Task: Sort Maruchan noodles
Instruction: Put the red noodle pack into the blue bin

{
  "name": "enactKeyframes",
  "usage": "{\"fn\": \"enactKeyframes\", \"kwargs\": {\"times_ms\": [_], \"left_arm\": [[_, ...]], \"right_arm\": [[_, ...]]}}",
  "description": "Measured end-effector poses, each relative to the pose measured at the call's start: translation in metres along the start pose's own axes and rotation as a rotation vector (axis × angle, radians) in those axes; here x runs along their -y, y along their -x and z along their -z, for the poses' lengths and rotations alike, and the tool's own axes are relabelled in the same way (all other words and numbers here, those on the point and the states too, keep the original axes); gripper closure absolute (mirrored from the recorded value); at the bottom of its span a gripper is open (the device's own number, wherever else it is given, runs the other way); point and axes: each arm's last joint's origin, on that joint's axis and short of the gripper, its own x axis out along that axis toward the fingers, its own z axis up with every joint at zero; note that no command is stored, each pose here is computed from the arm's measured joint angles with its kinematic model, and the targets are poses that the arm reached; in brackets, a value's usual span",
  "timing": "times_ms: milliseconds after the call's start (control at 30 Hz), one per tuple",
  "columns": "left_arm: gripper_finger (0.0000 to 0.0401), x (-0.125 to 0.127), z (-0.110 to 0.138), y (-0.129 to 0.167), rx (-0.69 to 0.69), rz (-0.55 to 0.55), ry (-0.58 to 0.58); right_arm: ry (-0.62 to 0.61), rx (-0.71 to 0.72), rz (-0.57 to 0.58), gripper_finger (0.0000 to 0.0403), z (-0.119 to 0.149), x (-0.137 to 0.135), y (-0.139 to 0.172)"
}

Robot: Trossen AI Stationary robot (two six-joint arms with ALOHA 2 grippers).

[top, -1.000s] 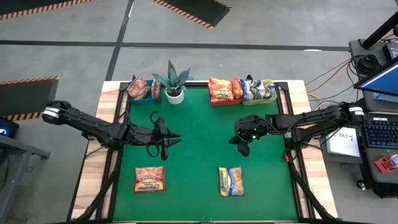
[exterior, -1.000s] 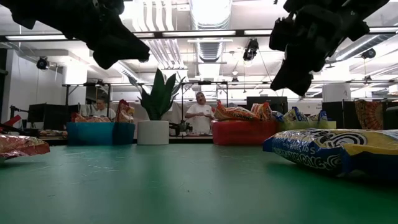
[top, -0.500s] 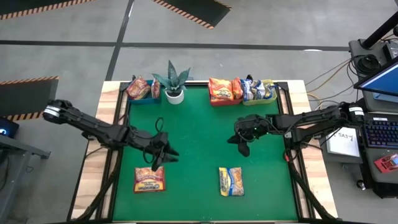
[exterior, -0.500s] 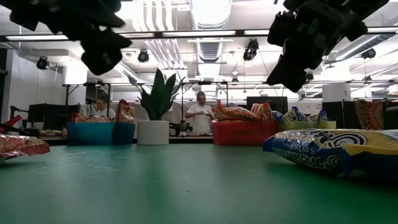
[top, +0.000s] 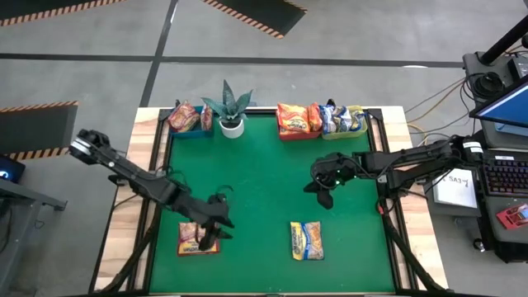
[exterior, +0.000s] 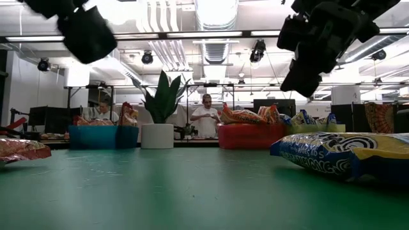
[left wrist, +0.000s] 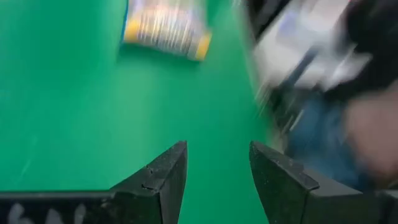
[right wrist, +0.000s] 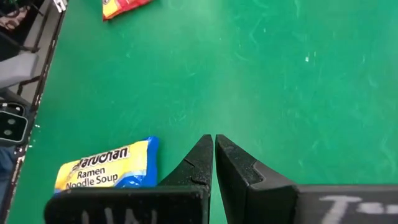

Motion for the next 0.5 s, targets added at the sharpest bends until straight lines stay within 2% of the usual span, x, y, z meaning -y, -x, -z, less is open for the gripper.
{"fn": "enactKeyframes", "kwargs": {"times_ms": [100,167,333,500], "left_arm": [[0.0243,0.006,0.001,-0.009,-0.233,-0.110,-0.046],[0.0245,0.009,0.000,-0.015,-0.332,-0.164,-0.057],[0.0259,0.018,-0.008,-0.023,-0.411,-0.181,-0.120],[0.0262,0.013,-0.002,-0.019,-0.476,-0.244,-0.070]], "right_arm": [[0.034,0.014,-0.004,0.0394,-0.001,0.000,0.000],[0.038,0.028,-0.008,0.0394,-0.003,-0.001,0.000],[0.039,0.035,-0.010,0.0394,-0.003,-0.001,0.000],[0.039,0.035,-0.010,0.0394,-0.003,-0.001,0.000]]}}
